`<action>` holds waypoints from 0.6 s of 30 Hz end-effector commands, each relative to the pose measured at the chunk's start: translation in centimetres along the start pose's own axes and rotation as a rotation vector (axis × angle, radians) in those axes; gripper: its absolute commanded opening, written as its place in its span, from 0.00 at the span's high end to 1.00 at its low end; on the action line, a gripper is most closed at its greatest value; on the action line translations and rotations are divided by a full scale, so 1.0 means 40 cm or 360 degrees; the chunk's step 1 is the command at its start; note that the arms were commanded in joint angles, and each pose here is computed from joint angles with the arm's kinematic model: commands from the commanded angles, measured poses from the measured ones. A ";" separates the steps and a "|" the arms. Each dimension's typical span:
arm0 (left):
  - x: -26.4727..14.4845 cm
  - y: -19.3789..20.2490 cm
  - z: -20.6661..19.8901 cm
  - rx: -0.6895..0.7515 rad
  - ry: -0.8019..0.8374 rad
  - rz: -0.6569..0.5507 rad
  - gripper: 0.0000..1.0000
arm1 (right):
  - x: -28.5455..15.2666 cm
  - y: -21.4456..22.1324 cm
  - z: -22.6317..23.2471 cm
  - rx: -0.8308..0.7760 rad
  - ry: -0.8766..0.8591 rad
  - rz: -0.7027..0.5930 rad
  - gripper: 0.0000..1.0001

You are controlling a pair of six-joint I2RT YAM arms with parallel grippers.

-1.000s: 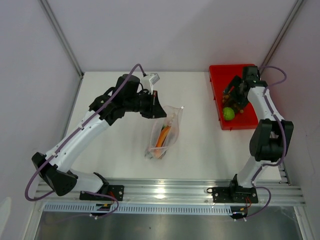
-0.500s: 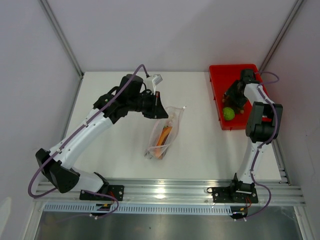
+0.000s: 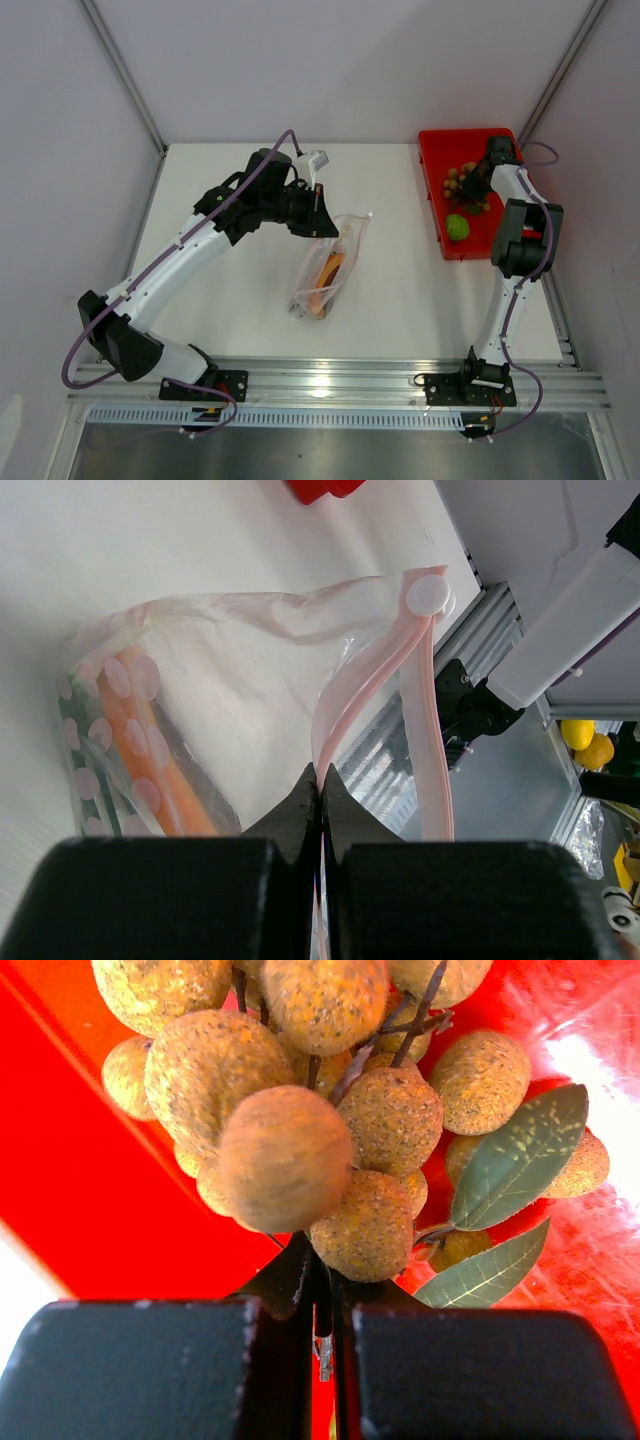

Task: Place the food in the zip-top bag and seal the zipper
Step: Pick up the fake fruit from the bin.

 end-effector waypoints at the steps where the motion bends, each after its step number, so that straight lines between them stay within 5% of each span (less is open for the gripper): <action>1: -0.016 -0.017 -0.023 0.0051 0.0055 -0.0046 0.99 | -0.099 -0.096 0.039 -0.0045 -0.0131 -0.0206 1.00; 8: -0.025 -0.024 -0.031 0.0048 0.0061 -0.0059 0.99 | -0.342 -0.126 0.106 -0.0119 -0.0365 -0.0362 1.00; 18: -0.034 -0.035 -0.046 0.0038 0.0116 -0.0037 0.99 | -0.795 0.099 0.238 -0.0329 -0.1138 -0.0454 1.00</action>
Point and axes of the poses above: each gripper's point midway between its finger pads, its own x axis out along the fingers, its own z axis along the line the jaws close on, y = z × x, the point moved 6 cm from there along -x, back along the fingers, and after that the axes turned 12 degrees about -x, right-handed, at the moved point
